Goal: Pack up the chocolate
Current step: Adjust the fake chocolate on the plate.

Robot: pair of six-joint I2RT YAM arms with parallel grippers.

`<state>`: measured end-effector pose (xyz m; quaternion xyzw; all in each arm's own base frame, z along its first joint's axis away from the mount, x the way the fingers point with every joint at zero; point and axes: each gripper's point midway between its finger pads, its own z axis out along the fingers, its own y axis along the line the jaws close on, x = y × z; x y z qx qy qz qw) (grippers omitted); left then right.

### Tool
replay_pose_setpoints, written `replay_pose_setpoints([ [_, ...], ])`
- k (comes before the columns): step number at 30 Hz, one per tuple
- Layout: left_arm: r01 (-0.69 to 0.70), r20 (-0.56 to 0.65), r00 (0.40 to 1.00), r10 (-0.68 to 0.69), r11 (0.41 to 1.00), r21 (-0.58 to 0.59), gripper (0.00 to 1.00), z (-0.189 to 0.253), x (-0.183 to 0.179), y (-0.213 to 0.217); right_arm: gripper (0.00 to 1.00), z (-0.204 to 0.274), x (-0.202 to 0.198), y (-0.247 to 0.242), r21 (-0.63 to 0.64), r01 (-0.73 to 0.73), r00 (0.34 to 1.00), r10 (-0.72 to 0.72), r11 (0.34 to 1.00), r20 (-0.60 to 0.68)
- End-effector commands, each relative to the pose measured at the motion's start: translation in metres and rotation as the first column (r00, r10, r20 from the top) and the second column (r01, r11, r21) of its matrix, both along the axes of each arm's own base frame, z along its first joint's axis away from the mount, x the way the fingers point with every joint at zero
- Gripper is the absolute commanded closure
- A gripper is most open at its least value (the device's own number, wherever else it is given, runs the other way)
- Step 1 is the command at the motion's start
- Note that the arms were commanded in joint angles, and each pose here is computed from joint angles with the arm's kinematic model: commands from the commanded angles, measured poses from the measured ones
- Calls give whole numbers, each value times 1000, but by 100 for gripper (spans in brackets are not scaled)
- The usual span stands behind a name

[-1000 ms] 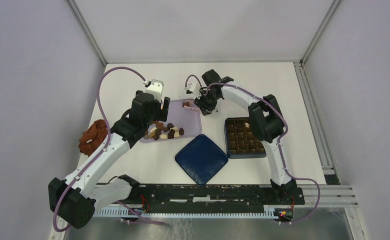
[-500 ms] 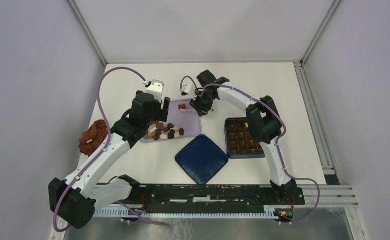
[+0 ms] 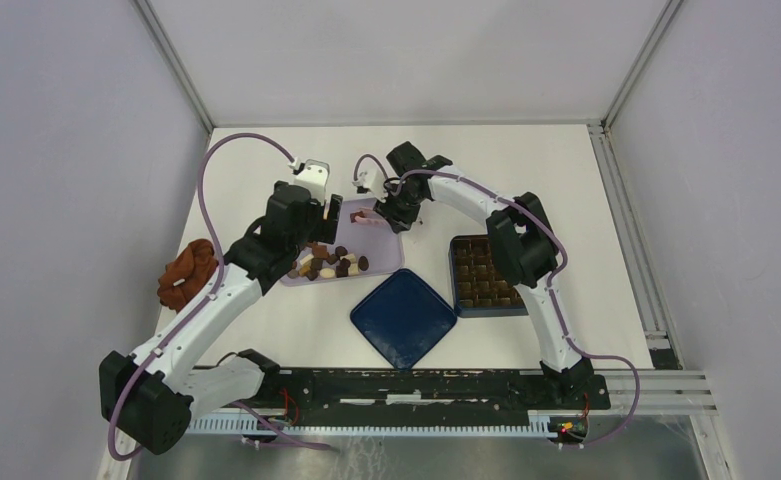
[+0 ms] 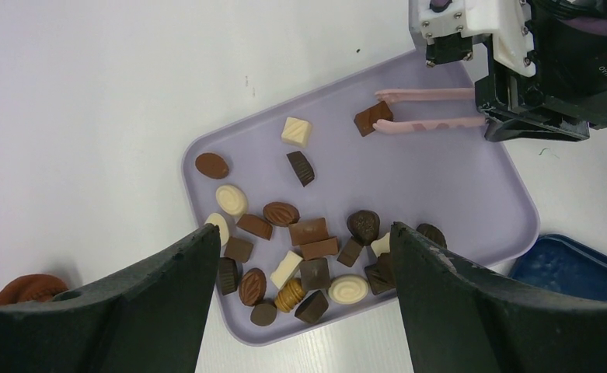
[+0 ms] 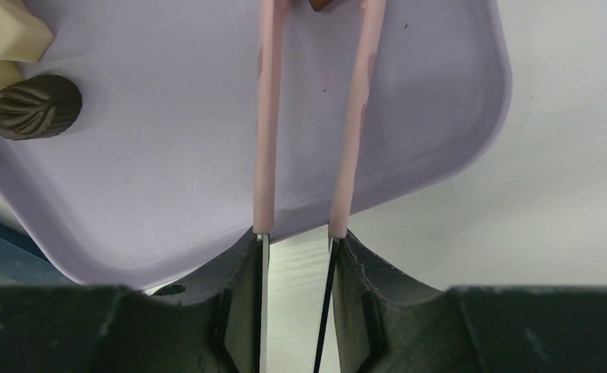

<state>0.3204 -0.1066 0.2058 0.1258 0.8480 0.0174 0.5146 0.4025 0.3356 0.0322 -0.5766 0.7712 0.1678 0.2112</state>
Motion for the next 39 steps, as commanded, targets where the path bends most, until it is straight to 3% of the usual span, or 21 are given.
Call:
replay_pose_setpoints([
  [1,30,25,999,-31,999,36,15,6,4,0,64,14,2,8,24,-30,999,30,999,21],
  [8,30,22,999,-31,999,38,15,4,5,0,63,21,-11,6,31,-95,995,95,995,7],
  [15,36,13,999,-36,999,39,15,2,5,-1,59,14,-9,11,15,-87,996,86,996,11],
  [39,30,17,999,-31,999,43,15,2,5,0,59,16,-17,35,63,-118,993,118,991,2],
])
